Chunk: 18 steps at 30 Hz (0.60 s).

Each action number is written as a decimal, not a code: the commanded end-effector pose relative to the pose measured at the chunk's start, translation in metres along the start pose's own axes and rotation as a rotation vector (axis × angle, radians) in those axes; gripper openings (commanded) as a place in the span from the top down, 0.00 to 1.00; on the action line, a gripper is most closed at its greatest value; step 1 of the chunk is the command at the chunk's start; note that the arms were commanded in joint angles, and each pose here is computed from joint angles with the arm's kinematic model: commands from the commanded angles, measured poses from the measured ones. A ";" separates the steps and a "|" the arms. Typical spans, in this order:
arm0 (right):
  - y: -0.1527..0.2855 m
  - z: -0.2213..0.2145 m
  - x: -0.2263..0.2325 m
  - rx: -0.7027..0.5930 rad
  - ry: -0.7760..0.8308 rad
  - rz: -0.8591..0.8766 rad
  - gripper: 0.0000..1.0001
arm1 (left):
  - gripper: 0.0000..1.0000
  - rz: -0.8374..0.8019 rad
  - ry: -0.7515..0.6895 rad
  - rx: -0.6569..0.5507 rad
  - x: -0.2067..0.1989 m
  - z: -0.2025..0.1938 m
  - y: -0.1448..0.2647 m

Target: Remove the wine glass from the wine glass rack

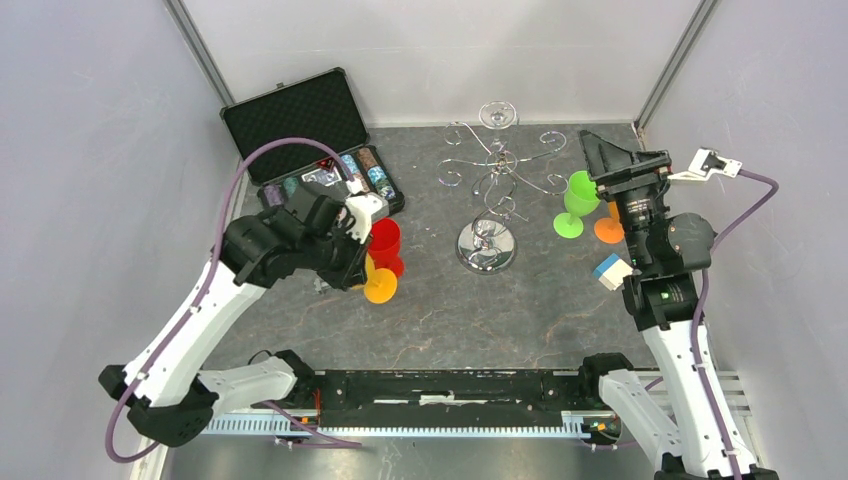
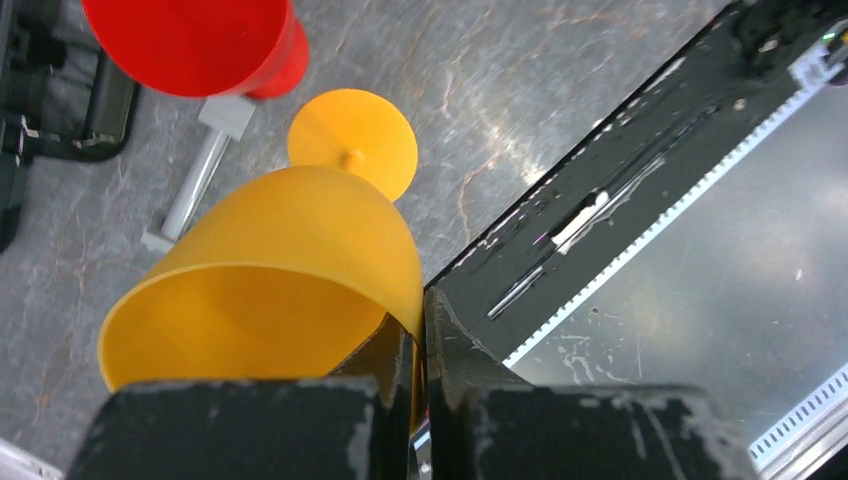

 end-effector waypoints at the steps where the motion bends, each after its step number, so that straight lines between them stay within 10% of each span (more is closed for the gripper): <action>1: -0.001 0.006 0.003 -0.018 0.012 0.004 0.28 | 0.98 0.152 0.093 0.055 0.022 -0.011 -0.020; 18: 0.002 0.014 0.010 -0.031 0.024 0.011 0.28 | 0.98 0.268 0.214 0.052 0.048 -0.031 -0.068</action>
Point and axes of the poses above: each gripper's point midway between its finger pads, its own y axis back along the fingers, its own x axis along the line the jaws close on, z = x × y, the point moved 1 cm from there along y, back along the fingers, and after that the axes turned 13 degrees about y, right-handed, at the moved point
